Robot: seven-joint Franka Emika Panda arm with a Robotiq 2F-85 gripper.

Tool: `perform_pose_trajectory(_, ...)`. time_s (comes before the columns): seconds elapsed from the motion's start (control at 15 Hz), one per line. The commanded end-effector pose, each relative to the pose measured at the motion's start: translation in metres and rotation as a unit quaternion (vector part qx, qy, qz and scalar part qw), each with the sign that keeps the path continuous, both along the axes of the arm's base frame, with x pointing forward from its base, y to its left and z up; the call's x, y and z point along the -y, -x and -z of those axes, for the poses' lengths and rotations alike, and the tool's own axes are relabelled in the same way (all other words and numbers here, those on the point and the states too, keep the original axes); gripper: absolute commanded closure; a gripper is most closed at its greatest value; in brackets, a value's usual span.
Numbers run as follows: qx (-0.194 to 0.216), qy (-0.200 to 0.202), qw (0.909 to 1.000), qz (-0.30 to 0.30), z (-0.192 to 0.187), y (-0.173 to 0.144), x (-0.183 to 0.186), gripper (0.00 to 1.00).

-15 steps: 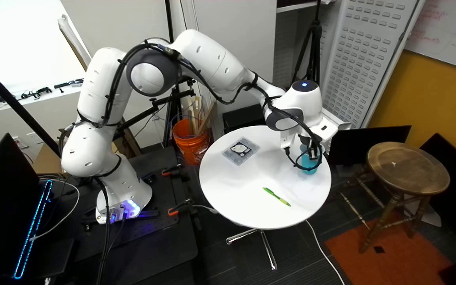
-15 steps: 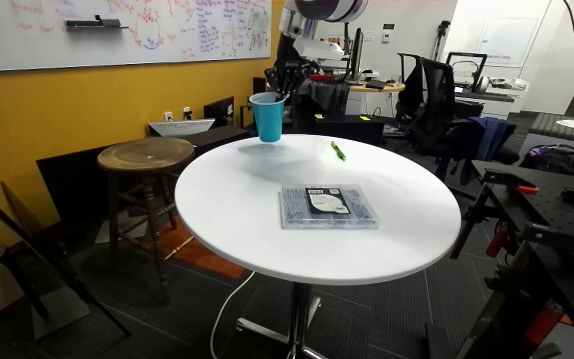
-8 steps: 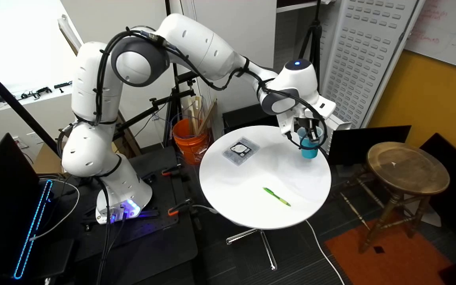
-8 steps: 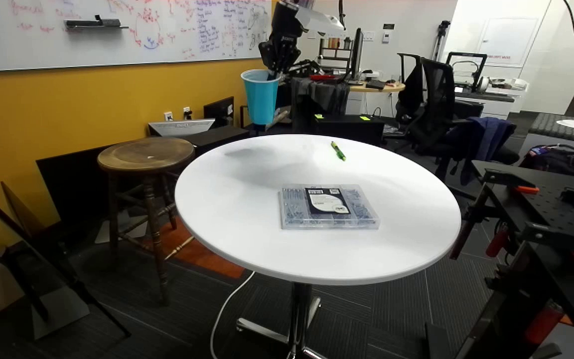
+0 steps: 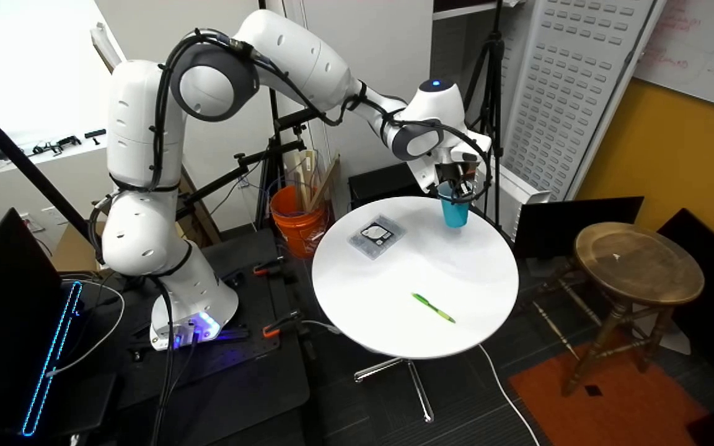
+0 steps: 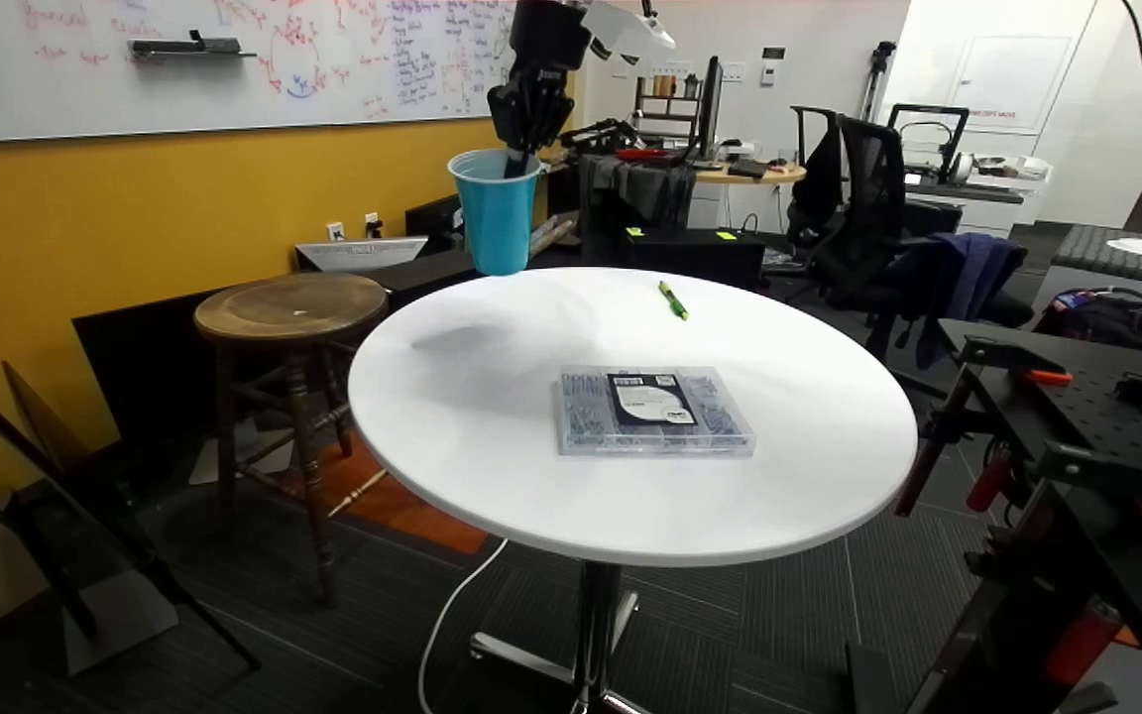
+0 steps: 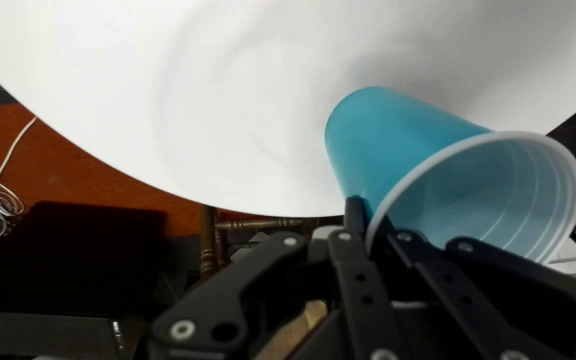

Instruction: Remove the pen from the cup and place it on the table

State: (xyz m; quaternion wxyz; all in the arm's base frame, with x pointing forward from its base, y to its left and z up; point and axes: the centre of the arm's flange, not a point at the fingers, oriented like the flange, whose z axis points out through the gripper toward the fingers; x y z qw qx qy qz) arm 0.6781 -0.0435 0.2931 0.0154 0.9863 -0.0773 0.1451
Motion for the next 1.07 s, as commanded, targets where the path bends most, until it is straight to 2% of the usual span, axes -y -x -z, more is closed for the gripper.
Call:
perform_pose_trajectory(0.0, -0.019, 0.003, 0.9991, -0.037, -0.001, 0.02, -0.03, 0.99)
perform_pose_trajectory(0.53, -0.08, -0.06, 0.9896, -0.103, 0.015, 0.047, -0.06, 0.99)
perform_pose_trajectory(0.73, -0.096, -0.067, 0.9857, -0.12, 0.017, 0.049, -0.064, 0.99)
perform_pose_trajectory(1.0, -0.098, -0.055, 0.9833, -0.143, 0.026, 0.041, -0.067, 0.99)
